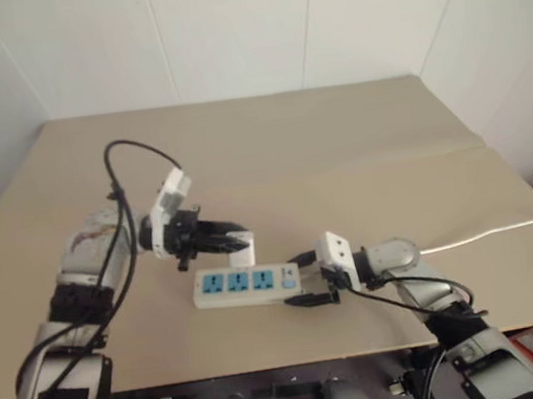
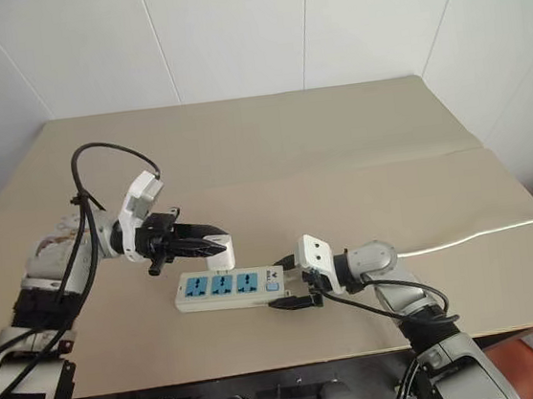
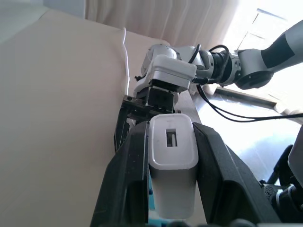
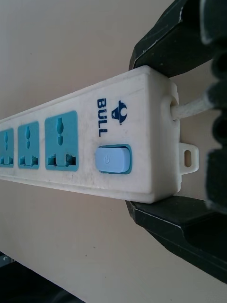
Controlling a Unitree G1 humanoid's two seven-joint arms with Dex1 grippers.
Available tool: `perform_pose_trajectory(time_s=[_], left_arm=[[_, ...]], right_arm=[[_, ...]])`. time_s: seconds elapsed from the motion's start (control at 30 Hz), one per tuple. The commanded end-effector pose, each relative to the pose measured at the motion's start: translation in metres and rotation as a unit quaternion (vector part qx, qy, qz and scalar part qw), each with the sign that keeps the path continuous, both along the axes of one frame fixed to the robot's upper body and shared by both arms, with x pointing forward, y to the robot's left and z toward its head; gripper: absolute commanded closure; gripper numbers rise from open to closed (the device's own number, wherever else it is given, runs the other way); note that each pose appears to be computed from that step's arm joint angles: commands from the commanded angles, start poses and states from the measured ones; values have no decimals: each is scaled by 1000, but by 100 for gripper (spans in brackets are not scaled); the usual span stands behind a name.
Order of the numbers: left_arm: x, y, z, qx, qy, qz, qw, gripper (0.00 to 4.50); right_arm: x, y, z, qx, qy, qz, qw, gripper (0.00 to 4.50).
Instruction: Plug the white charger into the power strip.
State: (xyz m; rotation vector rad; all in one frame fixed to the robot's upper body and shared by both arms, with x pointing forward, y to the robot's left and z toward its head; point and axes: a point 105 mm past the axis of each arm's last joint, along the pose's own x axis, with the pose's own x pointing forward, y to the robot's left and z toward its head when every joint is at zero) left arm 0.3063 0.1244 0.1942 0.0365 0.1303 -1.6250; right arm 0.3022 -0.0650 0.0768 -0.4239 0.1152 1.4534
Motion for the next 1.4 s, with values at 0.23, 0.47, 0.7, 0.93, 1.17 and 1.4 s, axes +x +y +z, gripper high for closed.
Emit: perform_pose_trajectory(time_s=[0.23,0.47,0.7,0.93,1.17,1.4], left_arm=[[-4,-6,-13,-42,-14,-37,998,348],[8,-14,-23,-27,-28,-37,999,348],[8,-22,-30,-17,-22,-57,998,348],[8,-24,-37,0,-24,-68,997,348],[9,-21,-44,12,-25,-64,998,348],[9,-23,-47,5,-24,-64,998,348]], right_arm=[[-12,0,-30,-39,44,-2,998,106],[-13,0,-29,-41,43,-2,998,106],[-16,2,-32,-43,47,-2,998,106],[-18,2,-33,-45,50,-2,998,106],[-19,5,-33,-44,49,2,998,106],[-20,4,-34,-46,50,3,998,106]])
